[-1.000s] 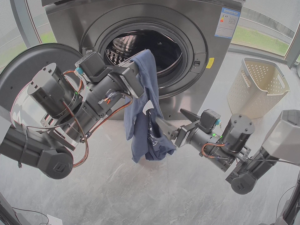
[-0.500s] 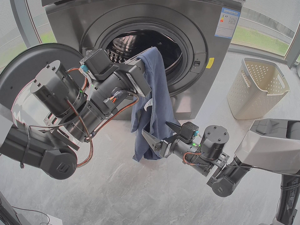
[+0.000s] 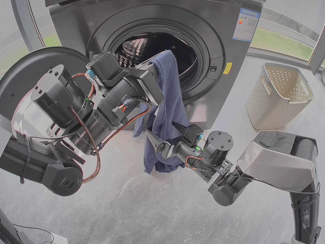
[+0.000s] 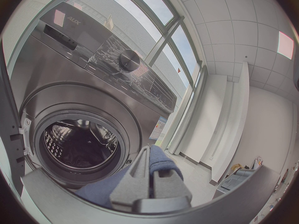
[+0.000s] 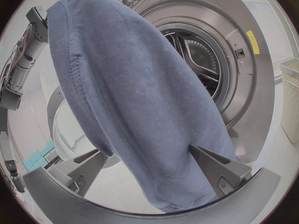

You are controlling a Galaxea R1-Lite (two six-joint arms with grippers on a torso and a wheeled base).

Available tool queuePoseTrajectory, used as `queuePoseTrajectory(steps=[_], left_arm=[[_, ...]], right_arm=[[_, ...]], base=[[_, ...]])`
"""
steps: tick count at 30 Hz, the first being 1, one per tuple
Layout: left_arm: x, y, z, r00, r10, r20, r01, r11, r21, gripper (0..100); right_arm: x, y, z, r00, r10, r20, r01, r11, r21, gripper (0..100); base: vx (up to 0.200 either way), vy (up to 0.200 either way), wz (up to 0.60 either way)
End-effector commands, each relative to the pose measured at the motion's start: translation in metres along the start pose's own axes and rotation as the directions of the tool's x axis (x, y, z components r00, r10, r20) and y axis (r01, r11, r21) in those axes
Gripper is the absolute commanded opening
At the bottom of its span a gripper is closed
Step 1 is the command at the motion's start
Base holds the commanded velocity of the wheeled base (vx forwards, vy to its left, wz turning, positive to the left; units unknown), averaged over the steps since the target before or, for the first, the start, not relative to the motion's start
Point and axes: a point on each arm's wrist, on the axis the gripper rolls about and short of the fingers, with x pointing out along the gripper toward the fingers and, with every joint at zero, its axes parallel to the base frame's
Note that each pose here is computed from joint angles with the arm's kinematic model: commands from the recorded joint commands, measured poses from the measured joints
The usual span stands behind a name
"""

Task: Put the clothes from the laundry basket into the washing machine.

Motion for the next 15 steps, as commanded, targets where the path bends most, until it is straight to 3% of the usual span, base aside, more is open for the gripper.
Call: queuePoseTrajectory(steps=[1, 8, 13, 15], left_arm=[[-0.001, 0.003, -0.003, 1.0, 0.007, -0.008, -0.007, 1.0, 0.008, 0], [-0.001, 0.005, -0.004, 1.0, 0.013, -0.011, -0.013, 1.0, 0.012, 0], [0.0, 0.002, -0.006, 1.0, 0.006, -0.015, -0.006, 1.0, 0.007, 0], [0.0, 0.002, -0.006, 1.0, 0.005, -0.015, -0.004, 1.0, 0.006, 0]], right_arm=[[-0.001, 0.005, -0.012, 0.999, 0.017, -0.028, -0.017, 1.0, 0.013, 100], [-0.012, 0.014, -0.013, 0.996, 0.053, -0.069, -0.052, 0.998, 0.023, 100], [-0.002, 0.018, -0.005, 0.998, 0.055, -0.019, -0.055, 0.998, 0.017, 100], [0.007, 0.017, -0.007, 1.0, 0.023, 0.013, -0.023, 1.0, 0.015, 100]], base=[[0.0, 0.0, 0.0], [0.0, 0.0, 0.0], [0.0, 0.0, 0.0], [0.0, 0.0, 0.0]])
